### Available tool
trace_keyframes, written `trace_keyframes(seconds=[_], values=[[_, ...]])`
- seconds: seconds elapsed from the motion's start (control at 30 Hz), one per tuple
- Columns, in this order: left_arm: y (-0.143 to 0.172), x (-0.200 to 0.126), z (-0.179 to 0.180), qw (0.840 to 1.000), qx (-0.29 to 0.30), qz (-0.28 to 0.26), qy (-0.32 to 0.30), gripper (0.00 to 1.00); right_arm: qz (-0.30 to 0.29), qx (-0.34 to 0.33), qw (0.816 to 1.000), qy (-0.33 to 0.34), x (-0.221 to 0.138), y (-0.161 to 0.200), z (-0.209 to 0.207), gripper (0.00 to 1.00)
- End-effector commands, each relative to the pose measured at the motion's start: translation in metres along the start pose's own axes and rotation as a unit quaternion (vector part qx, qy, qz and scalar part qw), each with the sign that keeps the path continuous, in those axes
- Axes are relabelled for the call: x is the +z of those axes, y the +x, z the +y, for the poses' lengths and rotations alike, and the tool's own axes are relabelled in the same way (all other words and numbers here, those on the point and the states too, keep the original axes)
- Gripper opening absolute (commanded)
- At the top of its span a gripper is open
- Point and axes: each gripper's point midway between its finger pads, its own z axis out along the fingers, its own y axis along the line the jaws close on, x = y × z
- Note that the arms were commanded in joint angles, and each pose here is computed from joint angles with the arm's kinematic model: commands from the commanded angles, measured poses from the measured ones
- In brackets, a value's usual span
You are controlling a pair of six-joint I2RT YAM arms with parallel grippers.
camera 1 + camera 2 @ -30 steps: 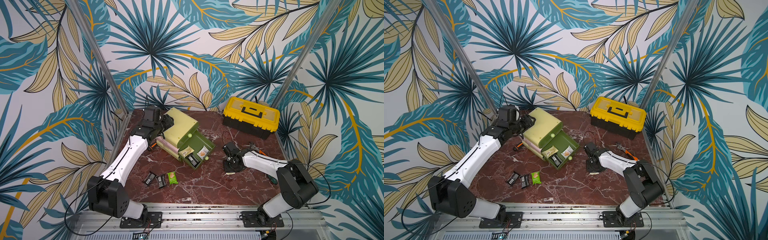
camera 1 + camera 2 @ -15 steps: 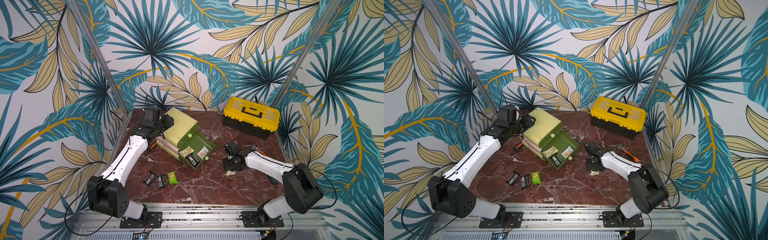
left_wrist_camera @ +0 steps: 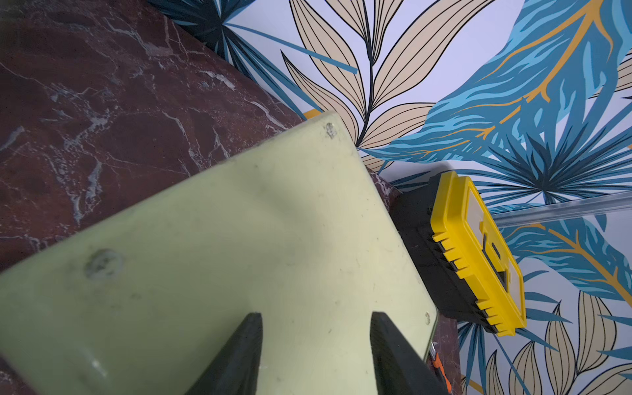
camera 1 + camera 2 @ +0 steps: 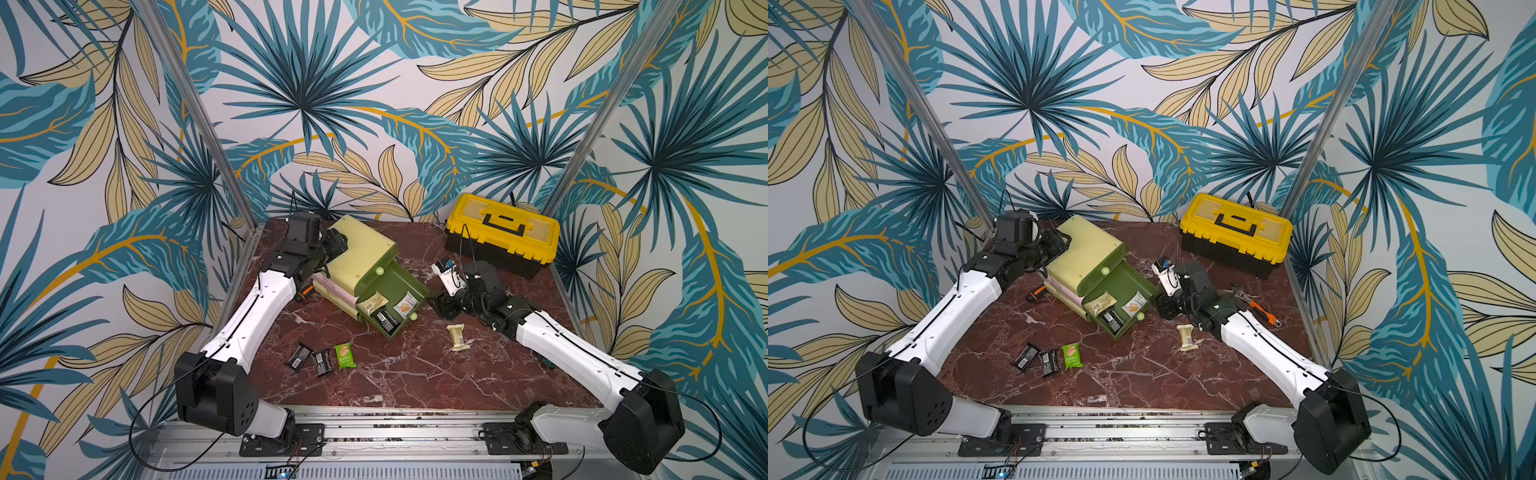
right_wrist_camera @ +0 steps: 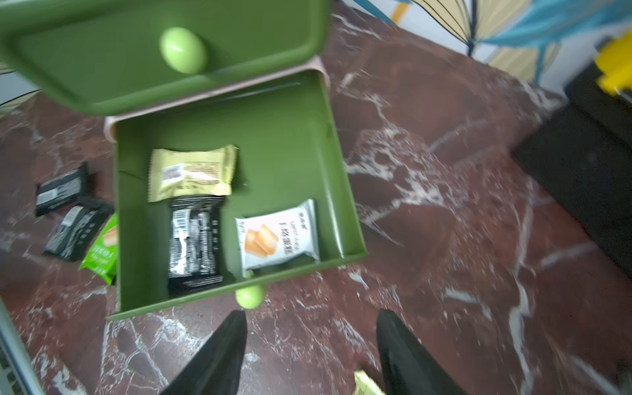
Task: Take the cookies out of the drawer
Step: Place the cookie at the center of the board, then pick up the cookie from the drawer.
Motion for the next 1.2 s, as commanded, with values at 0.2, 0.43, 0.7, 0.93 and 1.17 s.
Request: trace_keyframes(seconds=[0.2, 0.43, 0.7, 0.93, 1.17], values=[[0.009, 0.0, 0.021, 0.999, -0.034, 0.017, -0.027, 0.55, 0.009, -0.318, 0.932, -0.175, 0.03, -0.013, 0.072, 0.65], [-0.02, -0.031, 0.01, 0.997, -0.064, -0.047, -0.003, 0.55, 0.026, -0.385, 0.897, -0.215, 0.06, -0.02, 0.098, 0.64], [-0.024, -0.07, 0.031, 0.989, -0.104, -0.103, -0.014, 0.55, 0.054, -0.451, 0.865, -0.214, 0.089, -0.014, 0.102, 0.63], [-0.007, -0.098, 0.081, 0.974, -0.158, -0.145, -0.073, 0.56, 0.062, -0.476, 0.852, -0.21, 0.108, -0.014, 0.101, 0.63], [0.011, -0.112, 0.11, 0.966, -0.183, -0.151, -0.102, 0.55, 0.049, -0.474, 0.858, -0.192, 0.123, -0.02, 0.1, 0.65]])
